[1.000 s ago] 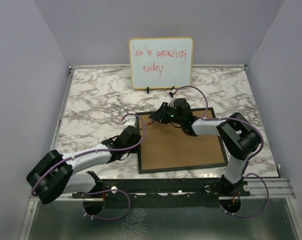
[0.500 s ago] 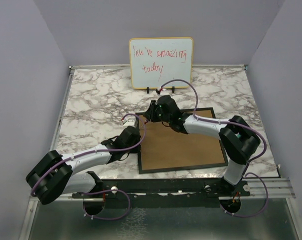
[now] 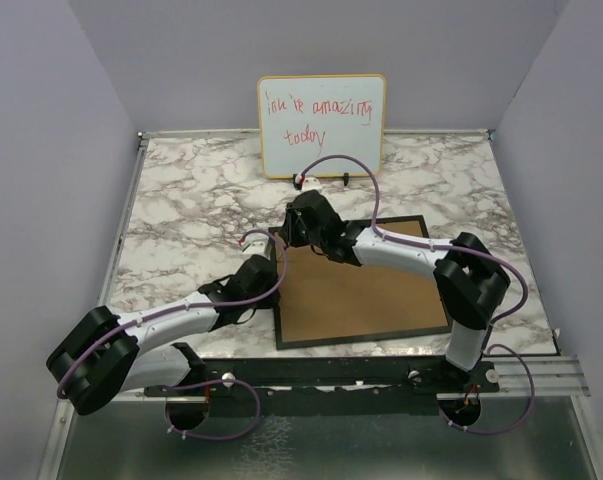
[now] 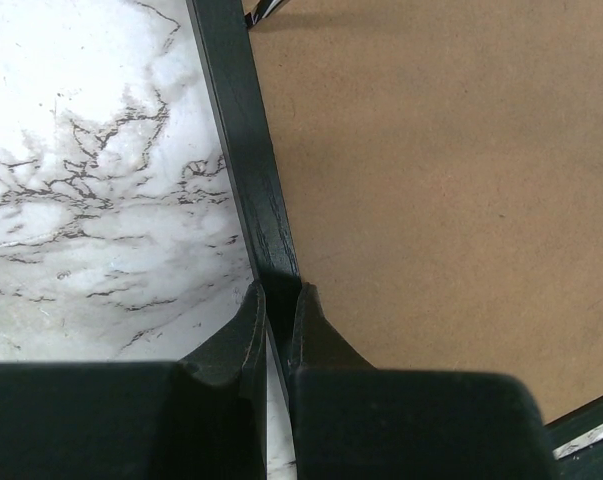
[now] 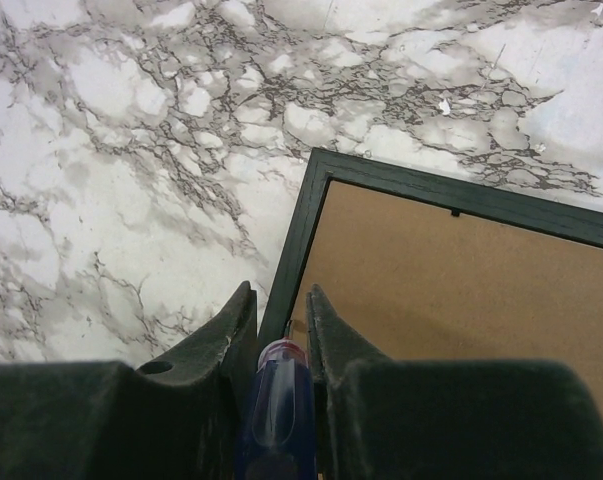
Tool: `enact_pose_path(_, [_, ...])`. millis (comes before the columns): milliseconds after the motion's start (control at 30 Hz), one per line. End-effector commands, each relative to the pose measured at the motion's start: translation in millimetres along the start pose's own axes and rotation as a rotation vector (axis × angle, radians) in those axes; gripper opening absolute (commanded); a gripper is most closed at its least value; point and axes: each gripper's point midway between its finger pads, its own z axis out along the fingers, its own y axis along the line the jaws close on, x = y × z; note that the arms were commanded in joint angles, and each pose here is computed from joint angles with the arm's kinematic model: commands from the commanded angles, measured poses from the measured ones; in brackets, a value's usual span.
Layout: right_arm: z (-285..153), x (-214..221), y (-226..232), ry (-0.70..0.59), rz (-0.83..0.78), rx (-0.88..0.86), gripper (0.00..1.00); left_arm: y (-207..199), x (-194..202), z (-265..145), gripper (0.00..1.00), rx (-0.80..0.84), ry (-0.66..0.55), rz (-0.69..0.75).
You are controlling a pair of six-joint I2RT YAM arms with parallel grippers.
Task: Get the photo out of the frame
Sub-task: Release the photo frame item from the photo frame.
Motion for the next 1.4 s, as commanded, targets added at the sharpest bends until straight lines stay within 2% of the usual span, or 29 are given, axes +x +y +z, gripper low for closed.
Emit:
enact_pose_path(0, [1, 42, -13, 0.129, -0.023, 0.078, 0.01, 19, 44, -8, 0.0, -0.033, 0.151, 0.053])
enact_pose_path(267, [-27, -5, -21, 0.031, 0.108, 0.028, 0.01, 25, 37, -14, 0.0, -0.065, 0.112, 0.014])
enact_pose_path(400, [-46, -15, -28, -0.011, 0.188, -0.013, 0.0, 25, 34, -18, 0.02, -0.079, 0.101, -0.016])
enact_pose_path(433, [-51, -18, -27, -0.023, 0.214, -0.028, 0.0, 25, 33, -19, 0.07, -0.077, 0.096, -0.024])
enact_pose_path(533, [-66, -19, -31, -0.033, 0.267, -0.073, 0.0, 18, 21, -23, 0.34, -0.065, 0.066, -0.047])
enact_pose_path(667, [-95, -18, -41, -0.044, 0.344, -0.172, 0.0, 0, -10, -38, 0.58, -0.034, -0.003, -0.051])
enact_pose_path(700, [-104, -21, -43, -0.054, 0.361, -0.213, 0.01, -5, -19, -43, 0.77, -0.022, -0.02, -0.045])
enact_pose_path(733, [-114, -25, -45, -0.062, 0.37, -0.26, 0.0, -11, -29, -49, 0.87, -0.006, -0.042, -0.037])
enact_pose_path(800, [-134, -30, -44, -0.073, 0.35, -0.351, 0.0, -26, -50, -61, 0.97, 0.041, -0.086, -0.023])
enact_pose_path(933, [-173, -32, -37, -0.075, 0.294, -0.49, 0.0, -66, -90, -90, 0.99, 0.201, -0.148, 0.055])
enact_pose_path(1033, [-196, -29, -29, -0.052, 0.256, -0.588, 0.01, -98, -100, -114, 0.99, 0.37, -0.151, 0.122])
enact_pose_path(1267, [-234, -29, 3, 0.003, 0.193, -0.825, 0.01, -150, -92, -162, 0.99, 0.715, -0.094, 0.255])
enact_pose_path(1367, [-240, -32, 11, 0.027, 0.197, -0.886, 0.01, -170, -79, -179, 0.99, 0.877, -0.023, 0.294])
